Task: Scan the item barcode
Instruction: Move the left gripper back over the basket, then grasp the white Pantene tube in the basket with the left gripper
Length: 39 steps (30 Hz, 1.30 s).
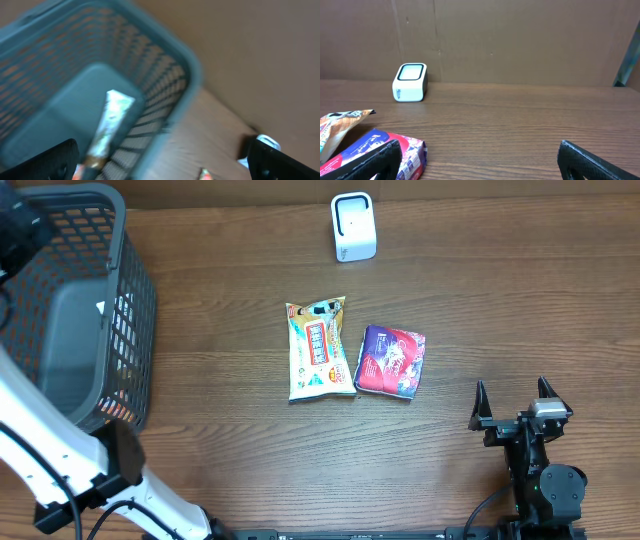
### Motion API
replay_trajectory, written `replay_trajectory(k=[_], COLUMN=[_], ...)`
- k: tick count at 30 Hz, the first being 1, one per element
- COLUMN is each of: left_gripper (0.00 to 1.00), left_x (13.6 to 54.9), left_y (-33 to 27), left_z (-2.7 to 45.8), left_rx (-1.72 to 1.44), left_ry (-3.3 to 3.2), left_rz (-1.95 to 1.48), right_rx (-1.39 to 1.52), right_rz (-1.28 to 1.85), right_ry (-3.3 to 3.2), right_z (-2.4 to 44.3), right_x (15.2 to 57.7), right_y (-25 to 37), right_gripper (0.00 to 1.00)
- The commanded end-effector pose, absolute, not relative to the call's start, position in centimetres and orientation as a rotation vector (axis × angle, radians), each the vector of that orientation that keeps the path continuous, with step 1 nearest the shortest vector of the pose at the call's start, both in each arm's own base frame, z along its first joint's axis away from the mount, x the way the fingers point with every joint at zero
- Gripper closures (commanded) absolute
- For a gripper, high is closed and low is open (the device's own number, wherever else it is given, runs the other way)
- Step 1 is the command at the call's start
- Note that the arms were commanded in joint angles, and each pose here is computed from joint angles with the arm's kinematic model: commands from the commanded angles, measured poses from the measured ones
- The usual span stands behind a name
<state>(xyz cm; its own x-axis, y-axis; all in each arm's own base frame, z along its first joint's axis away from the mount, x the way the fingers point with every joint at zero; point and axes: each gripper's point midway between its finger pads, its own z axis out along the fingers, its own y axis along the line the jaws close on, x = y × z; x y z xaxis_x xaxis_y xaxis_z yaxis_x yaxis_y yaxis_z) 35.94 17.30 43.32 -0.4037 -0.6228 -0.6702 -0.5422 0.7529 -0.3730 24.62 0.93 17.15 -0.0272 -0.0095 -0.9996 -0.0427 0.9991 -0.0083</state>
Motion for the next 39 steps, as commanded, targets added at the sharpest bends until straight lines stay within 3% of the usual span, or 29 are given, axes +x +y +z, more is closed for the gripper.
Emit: replay_trajectory(k=[1, 4, 7, 15, 30, 39], left_gripper=[0.0, 0.02, 0.11, 0.1, 0.1, 0.15], left_x=[34.9, 34.2, 34.4, 36.6, 38.0, 38.8], left_y=[21.2, 23.5, 24.3, 24.3, 21.1, 21.2], left_z=[39.1, 35.0, 31.0, 22.5, 9.8, 5.8], left_rx=[-1.017, -1.146, -1.188, -1.186, -1.195, -1.174], left_ry=[2.192, 2.288, 2.397, 2.596, 2.936, 3.004], left_rz=[-0.067, -0.014, -0.006, -0.057, -0.101, 0.001], right_rx=[-0.037, -0.037, -0.037, -0.037, -0.037, -0.037], right_rz=[0.022, 0.022, 0.022, 0.022, 0.022, 0.022], right_ry=[1.595, 1.595, 1.595, 1.595, 1.595, 1.595], right_z=[17.0, 17.0, 17.0, 17.0, 16.9, 17.0], right_x=[24.6, 24.6, 24.6, 24.6, 24.6, 24.6], right_y=[0.8, 0.8, 0.8, 0.8, 0.8, 0.8], right_gripper=[0.0, 0.0, 0.0, 0.0, 0.0, 0.0])
